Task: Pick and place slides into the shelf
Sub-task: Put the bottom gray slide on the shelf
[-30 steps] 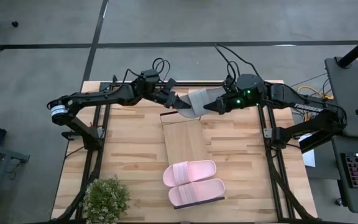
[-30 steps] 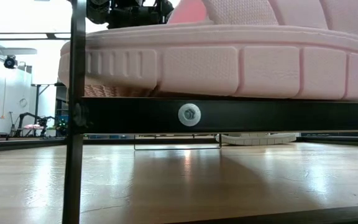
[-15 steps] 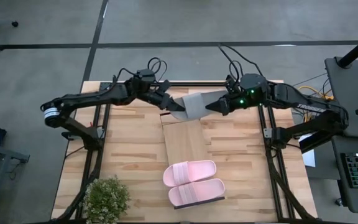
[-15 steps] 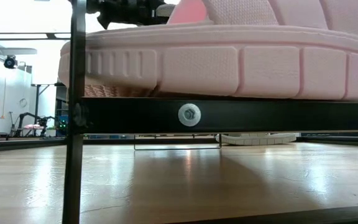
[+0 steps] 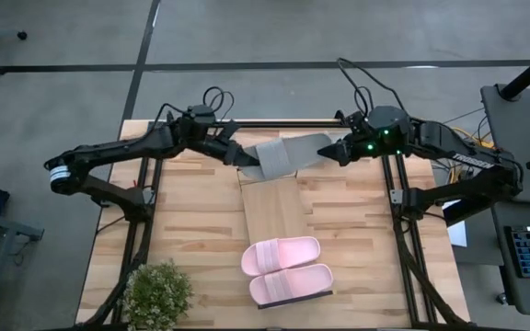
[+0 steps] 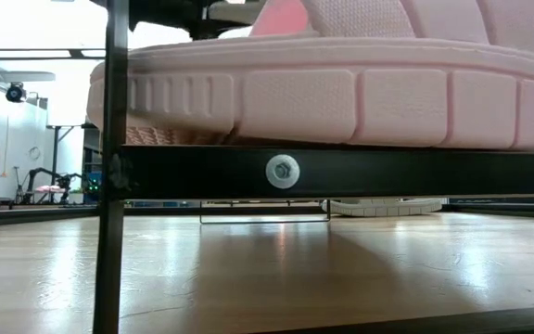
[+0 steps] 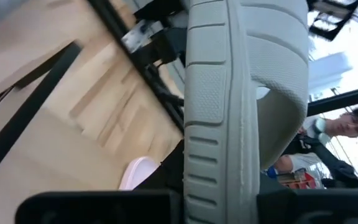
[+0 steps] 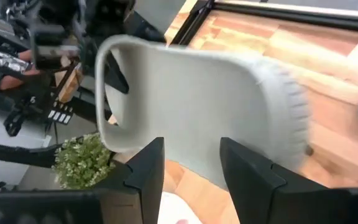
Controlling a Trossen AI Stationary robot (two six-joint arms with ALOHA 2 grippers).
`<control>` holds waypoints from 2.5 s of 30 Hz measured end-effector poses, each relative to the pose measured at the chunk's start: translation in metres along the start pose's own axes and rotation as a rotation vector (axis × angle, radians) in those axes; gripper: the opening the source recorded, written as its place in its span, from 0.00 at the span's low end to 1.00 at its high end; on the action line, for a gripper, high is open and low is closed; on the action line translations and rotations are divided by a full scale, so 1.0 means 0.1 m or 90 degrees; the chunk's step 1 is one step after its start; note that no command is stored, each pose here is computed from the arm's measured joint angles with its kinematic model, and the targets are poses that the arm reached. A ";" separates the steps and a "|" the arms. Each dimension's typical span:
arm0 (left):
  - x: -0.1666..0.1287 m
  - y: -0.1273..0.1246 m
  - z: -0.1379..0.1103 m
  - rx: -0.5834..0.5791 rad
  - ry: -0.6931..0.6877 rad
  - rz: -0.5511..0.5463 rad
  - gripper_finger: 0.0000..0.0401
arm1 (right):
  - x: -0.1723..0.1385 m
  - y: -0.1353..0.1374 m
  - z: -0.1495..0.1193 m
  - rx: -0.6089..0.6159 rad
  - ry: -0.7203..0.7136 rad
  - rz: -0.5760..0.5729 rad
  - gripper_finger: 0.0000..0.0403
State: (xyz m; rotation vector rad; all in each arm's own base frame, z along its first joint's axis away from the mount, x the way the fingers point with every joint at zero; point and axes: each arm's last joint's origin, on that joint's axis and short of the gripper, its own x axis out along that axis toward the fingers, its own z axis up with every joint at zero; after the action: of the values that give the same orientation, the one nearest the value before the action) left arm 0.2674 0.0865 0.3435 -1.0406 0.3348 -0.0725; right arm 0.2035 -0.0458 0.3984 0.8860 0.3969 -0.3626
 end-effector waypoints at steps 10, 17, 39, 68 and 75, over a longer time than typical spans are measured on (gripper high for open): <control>-0.20 0.32 -0.54 -0.086 -0.045 0.016 0.05 | -0.06 -0.02 -0.01 -0.014 -0.019 -0.023 0.36; -0.37 0.39 -0.82 -0.125 -0.088 0.006 0.05 | 0.00 -0.06 -0.03 -0.016 -0.008 -0.037 0.35; -0.12 0.37 -1.26 -0.142 -0.029 0.027 0.05 | 0.16 -0.22 -0.17 -0.017 -0.001 -0.098 0.34; 0.13 0.22 -1.33 -0.105 -0.027 -0.089 0.05 | 0.15 -0.09 -0.21 -0.024 0.002 -0.024 0.33; -0.02 0.16 -1.32 -0.102 0.027 -0.114 0.05 | 0.05 -0.07 -0.23 -0.027 0.031 0.022 0.36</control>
State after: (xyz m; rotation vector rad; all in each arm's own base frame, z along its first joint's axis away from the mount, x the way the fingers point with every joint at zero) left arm 0.2232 -0.0145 0.2694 -1.2271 0.2894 -0.2321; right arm 0.2007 -0.0326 0.3780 0.8605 0.4314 -0.3002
